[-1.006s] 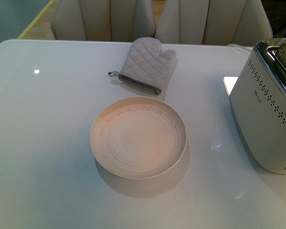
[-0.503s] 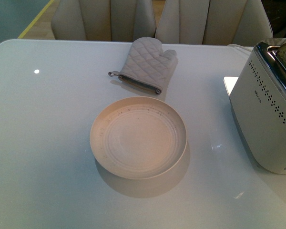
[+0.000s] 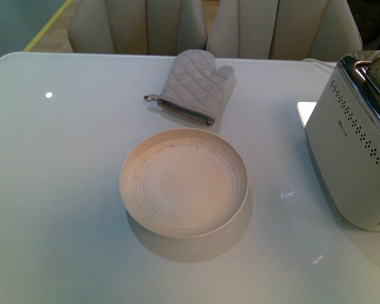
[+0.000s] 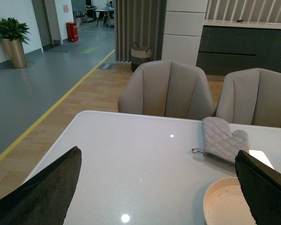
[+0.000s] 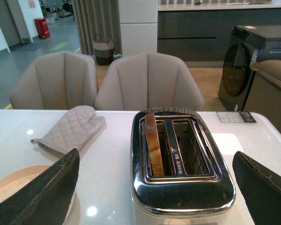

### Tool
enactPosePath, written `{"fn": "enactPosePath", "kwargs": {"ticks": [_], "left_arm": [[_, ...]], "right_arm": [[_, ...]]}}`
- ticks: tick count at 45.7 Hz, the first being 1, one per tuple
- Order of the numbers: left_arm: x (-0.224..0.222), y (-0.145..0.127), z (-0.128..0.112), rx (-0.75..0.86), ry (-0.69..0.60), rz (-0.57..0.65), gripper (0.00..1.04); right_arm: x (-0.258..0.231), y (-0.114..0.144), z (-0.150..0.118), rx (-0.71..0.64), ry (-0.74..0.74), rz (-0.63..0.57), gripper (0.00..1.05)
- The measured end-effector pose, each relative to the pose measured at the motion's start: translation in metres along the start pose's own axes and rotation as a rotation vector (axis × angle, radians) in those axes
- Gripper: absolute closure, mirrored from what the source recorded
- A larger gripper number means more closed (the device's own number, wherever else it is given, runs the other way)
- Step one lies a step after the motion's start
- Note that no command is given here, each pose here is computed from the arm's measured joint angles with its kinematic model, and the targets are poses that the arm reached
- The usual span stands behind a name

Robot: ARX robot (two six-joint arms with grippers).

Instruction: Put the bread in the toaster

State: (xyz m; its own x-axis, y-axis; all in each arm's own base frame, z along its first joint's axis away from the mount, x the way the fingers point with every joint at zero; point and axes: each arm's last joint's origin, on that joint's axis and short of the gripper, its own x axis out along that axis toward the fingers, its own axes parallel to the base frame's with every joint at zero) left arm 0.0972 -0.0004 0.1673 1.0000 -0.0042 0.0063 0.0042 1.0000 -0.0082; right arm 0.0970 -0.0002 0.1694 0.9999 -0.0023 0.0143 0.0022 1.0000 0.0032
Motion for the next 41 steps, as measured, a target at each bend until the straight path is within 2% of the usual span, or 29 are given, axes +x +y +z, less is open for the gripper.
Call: {"fn": "enactPosePath", "kwargs": {"ticks": [41], "left_arm": [[0.0,0.0,0.0,0.0,0.0,0.0,0.07]], "right_arm": [[0.0,0.0,0.0,0.0,0.0,0.0,0.09]]}}
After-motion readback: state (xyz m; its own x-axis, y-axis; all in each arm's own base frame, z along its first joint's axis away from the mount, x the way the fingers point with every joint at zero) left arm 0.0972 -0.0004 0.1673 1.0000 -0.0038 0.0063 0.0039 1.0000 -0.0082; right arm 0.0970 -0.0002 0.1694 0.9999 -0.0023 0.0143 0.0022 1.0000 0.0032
